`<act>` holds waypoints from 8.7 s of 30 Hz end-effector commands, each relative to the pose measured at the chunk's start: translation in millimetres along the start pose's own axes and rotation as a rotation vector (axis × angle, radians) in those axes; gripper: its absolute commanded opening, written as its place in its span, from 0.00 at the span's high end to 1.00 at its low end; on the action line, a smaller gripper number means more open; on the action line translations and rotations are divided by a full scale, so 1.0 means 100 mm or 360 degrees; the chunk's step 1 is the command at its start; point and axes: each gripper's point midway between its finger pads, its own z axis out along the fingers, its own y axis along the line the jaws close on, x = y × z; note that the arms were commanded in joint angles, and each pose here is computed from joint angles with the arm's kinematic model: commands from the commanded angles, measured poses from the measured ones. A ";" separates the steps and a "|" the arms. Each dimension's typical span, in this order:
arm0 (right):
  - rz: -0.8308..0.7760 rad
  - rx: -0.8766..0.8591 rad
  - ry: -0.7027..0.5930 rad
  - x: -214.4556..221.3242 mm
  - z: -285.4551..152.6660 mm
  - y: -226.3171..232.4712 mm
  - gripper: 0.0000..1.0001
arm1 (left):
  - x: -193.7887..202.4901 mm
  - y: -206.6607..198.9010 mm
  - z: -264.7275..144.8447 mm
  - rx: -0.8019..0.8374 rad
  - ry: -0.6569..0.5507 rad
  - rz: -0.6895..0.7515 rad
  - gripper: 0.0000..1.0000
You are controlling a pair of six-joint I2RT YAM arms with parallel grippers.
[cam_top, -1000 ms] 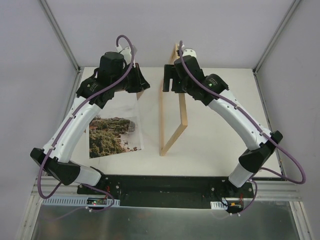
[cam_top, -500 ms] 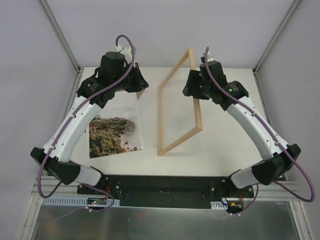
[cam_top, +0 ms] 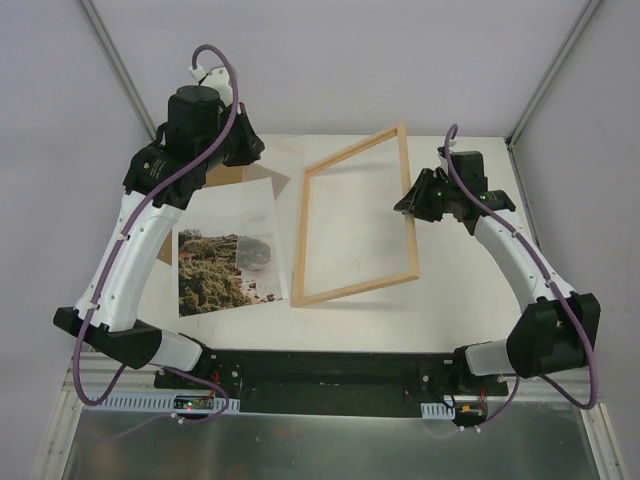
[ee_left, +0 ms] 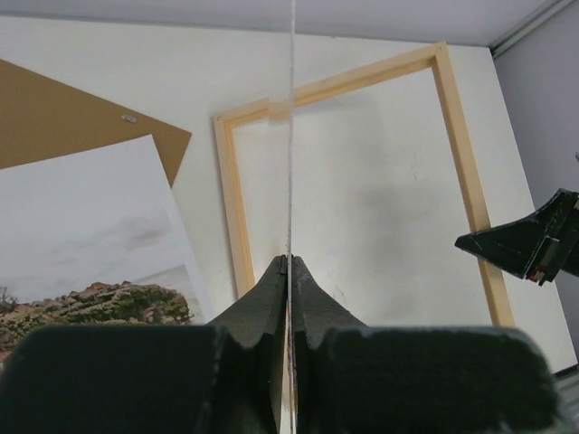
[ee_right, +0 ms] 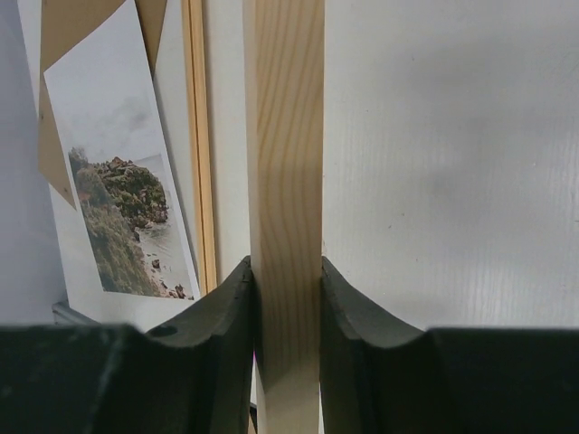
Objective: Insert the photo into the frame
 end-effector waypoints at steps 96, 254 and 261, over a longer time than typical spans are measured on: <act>-0.0458 0.0857 0.0828 0.97 0.96 -1.36 0.74 | 0.11 0.29 0.47 0.0144 0.0173 -0.0565 1.00; 0.0219 0.0604 0.0214 0.30 1.20 -1.50 0.91 | 1.79 0.15 2.06 0.1064 0.0419 -0.1624 1.00; 0.0219 0.0602 0.0213 0.30 1.20 -1.49 0.91 | 1.80 0.15 2.05 0.1059 0.0414 -0.1619 1.00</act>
